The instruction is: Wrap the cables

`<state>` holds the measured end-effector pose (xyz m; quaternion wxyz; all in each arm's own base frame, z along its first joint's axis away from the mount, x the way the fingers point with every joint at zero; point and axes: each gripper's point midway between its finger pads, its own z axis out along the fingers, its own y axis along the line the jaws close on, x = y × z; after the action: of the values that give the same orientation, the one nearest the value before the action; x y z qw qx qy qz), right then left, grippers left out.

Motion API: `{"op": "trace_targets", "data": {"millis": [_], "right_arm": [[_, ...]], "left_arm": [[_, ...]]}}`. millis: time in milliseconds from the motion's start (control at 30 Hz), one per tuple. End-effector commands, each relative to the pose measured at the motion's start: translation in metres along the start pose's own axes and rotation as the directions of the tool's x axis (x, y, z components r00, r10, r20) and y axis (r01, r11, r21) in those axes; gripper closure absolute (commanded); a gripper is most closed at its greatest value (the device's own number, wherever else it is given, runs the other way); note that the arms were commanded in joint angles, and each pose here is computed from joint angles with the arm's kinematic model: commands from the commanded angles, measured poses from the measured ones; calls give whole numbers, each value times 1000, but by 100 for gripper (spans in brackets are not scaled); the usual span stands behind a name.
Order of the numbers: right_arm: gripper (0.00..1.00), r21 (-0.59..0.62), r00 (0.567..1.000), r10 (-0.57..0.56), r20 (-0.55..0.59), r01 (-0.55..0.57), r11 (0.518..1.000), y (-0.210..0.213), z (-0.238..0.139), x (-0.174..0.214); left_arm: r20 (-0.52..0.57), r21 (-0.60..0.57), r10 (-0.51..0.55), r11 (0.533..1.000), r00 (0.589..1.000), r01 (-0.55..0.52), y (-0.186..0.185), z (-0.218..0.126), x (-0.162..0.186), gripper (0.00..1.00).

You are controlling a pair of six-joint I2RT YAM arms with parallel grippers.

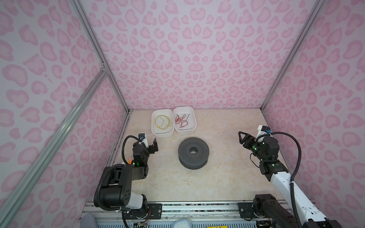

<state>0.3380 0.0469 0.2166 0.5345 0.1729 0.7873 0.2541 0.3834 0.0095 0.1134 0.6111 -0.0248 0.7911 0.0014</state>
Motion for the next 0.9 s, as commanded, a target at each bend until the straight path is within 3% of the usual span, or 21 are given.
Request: {"op": "trace_targets", "data": {"millis": [0, 67, 233, 267, 367, 433, 533, 600, 667, 700, 767, 867], "right_arm": [[27, 35, 998, -62, 23, 61, 998, -5, 3, -4], [27, 39, 995, -98, 29, 97, 994, -4, 6, -6], [16, 126, 965, -260, 14, 256, 958, 2, 8, -5], [2, 139, 951, -310, 4, 307, 942, 6, 10, -3], [2, 215, 914, -405, 18, 392, 895, 11, 14, 2], [1, 269, 854, -518, 57, 486, 831, 12, 19, 3], [1, 408, 869, -494, 31, 440, 800, -17, 27, -7], [1, 443, 844, -535, -38, 494, 748, -38, 28, -5], [1, 445, 804, -594, -16, 538, 716, -51, 26, -4], [1, 433, 789, -615, 11, 551, 714, -56, 24, -3], [1, 383, 802, -592, 81, 524, 761, -68, 27, -2], [1, 400, 790, -609, 66, 538, 742, -96, 35, 12]], "left_arm": [[-5, -2, -5, 1000, 1000, 5, 2, 5, -4, 2], [-5, -8, -9, 1000, 1000, 9, 3, 5, -4, 2], [-5, -8, -8, 1000, 1000, 8, 3, 5, -3, 2], [-2, -8, -8, 1000, 1000, 8, 3, 5, -4, 2], [-4, -9, -9, 1000, 1000, 9, 3, 5, -4, 3], [-3, -9, -8, 1000, 1000, 8, 3, 5, -4, 2], [-2, -8, -8, 1000, 1000, 8, 3, 5, -4, 2], [-4, -9, -9, 1000, 1000, 9, 3, 4, -3, 2], [-2, -9, -9, 1000, 1000, 9, 3, 5, -4, 2], [-3, -10, -9, 1000, 1000, 9, 3, 5, -4, 2], [-4, -10, -8, 1000, 1000, 8, 3, 5, -3, 2], [-2, -8, -8, 1000, 1000, 8, 3, 5, -4, 2]]}}
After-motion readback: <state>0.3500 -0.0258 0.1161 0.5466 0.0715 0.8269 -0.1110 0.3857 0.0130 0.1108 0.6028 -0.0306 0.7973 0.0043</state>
